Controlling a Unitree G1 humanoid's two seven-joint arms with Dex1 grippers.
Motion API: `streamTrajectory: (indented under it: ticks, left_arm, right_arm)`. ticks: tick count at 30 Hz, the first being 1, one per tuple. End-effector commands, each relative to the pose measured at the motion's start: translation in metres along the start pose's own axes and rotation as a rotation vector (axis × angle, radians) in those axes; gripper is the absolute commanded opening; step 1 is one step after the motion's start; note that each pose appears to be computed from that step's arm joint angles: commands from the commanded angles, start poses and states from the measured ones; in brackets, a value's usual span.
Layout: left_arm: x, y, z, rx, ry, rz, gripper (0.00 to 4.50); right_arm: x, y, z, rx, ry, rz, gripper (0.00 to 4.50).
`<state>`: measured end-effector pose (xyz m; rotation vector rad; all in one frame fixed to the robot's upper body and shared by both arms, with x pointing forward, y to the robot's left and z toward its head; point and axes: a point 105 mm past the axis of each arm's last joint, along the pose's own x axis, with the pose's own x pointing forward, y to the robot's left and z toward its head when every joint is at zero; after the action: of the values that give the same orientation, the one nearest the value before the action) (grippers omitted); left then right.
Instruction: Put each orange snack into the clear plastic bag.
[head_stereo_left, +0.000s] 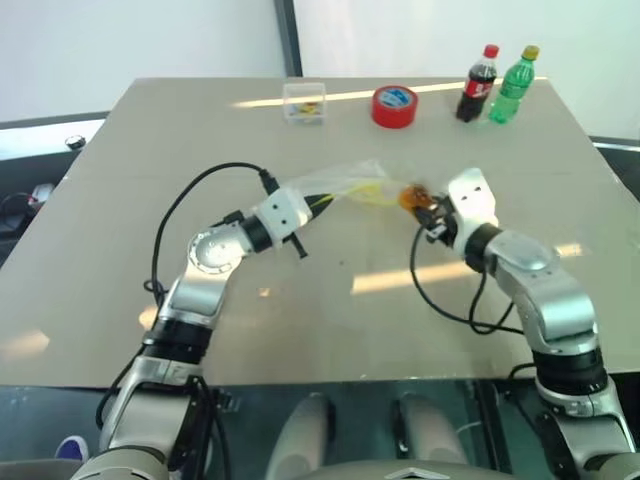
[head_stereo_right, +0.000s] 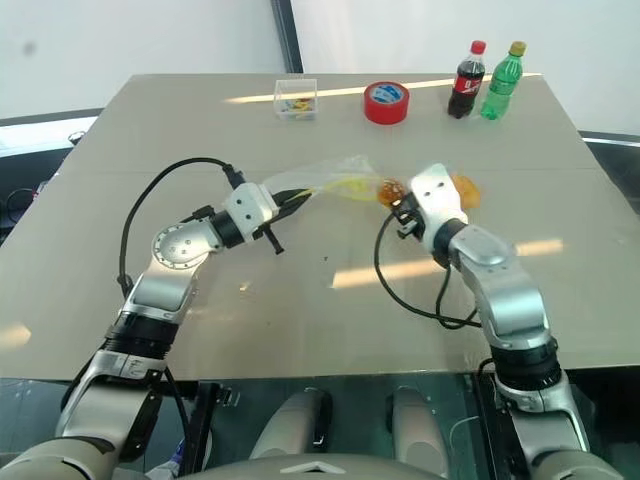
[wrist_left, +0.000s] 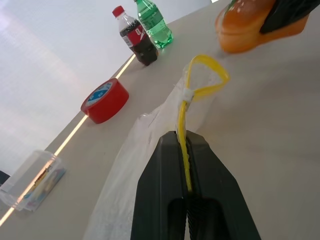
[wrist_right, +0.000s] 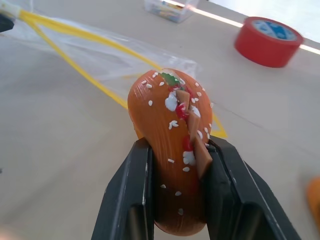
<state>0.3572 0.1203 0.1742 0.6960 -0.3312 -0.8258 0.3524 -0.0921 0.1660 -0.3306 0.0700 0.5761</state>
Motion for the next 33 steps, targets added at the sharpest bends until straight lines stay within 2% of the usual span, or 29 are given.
streamTrajectory:
  ticks: [1, 15, 20, 24, 25, 28, 31, 33]
  left_arm:
    - [-0.002, 0.005, 0.019, 0.048, -0.06, 0.014, 0.0]
    - [-0.008, -0.026, 0.023, 0.047, -0.071, -0.094, 0.0]
    - [-0.007, -0.031, 0.025, 0.062, -0.086, -0.113, 0.0]
    - [-0.009, -0.033, 0.025, 0.059, -0.085, -0.111, 0.0]
    - [-0.01, -0.032, 0.024, 0.055, -0.08, -0.104, 0.0]
    - [-0.012, -0.027, 0.018, 0.019, -0.053, -0.064, 0.0]
    - [-0.013, -0.023, 0.012, 0.01, -0.013, -0.027, 0.0]
    - [-0.014, -0.019, 0.004, -0.004, 0.029, 0.008, 0.0]
  right_arm:
    - [0.012, 0.008, 0.017, -0.087, -0.053, 0.034, 1.23]
    - [0.047, 0.028, 0.033, -0.296, -0.154, 0.111, 1.23]
    - [0.061, 0.053, 0.022, -0.417, -0.185, 0.218, 1.23]
    - [0.068, 0.061, 0.015, -0.363, -0.197, 0.286, 1.23]
    - [0.069, 0.06, 0.016, -0.343, -0.203, 0.284, 1.8]
    - [0.066, 0.047, 0.018, -0.295, -0.218, 0.236, 2.88]
    - [0.054, 0.03, 0.018, -0.247, -0.212, 0.192, 4.41]
    - [0.039, 0.021, 0.015, -0.198, -0.202, 0.2, 4.41]
